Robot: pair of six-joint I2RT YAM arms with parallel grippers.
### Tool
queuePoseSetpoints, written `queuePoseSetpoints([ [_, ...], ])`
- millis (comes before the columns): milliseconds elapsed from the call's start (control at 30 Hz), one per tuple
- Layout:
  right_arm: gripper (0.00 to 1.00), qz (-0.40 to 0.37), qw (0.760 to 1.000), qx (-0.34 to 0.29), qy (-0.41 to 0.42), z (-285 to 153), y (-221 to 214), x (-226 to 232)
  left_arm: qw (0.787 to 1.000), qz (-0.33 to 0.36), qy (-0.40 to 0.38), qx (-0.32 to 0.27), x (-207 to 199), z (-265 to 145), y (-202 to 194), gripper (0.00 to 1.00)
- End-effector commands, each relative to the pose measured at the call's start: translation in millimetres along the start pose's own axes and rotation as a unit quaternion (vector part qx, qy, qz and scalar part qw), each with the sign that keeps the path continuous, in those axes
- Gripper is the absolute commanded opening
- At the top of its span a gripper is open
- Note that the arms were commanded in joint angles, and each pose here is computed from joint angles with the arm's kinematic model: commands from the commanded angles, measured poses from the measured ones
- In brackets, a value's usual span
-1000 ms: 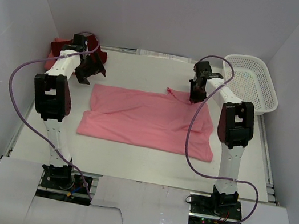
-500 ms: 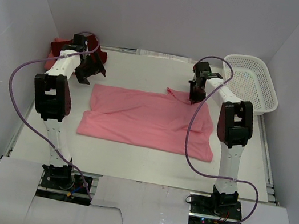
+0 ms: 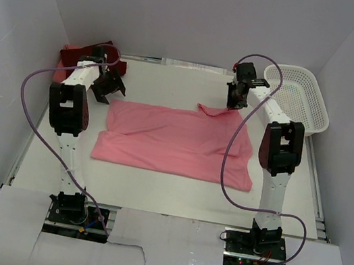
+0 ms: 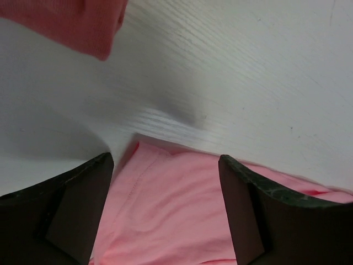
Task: Fold and stack the t-shirts
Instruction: Grap the side of the flattened tshirt furthest away from the robot with both arms
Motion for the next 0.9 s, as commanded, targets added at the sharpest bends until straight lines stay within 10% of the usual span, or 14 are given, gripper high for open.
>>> queuePoseSetpoints([
  [0,0.08,0.0,0.999,-0.036,0.016,-30,20,4,1.0,0.002,0.015,-0.012,4,-3,8,0.86],
  [633,0.08,0.002,0.999,-0.038,0.018,-33,22,0,0.999,0.018,0.047,0.003,13,8,-10,0.22],
  [867,0.08,0.008,0.998,-0.059,0.02,-41,39,-6,0.998,0.026,0.05,-0.038,-1,-7,22,0.22],
])
Point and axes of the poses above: each gripper's point midway between its finger pads, its own z axis out along the fingers, its own x axis along the line the jaws close on, y = z × x, the point moved 4 cm from there along -z, back along the fingers, and after that the axes turned 8 degrees about z, right-handed, at the moved point
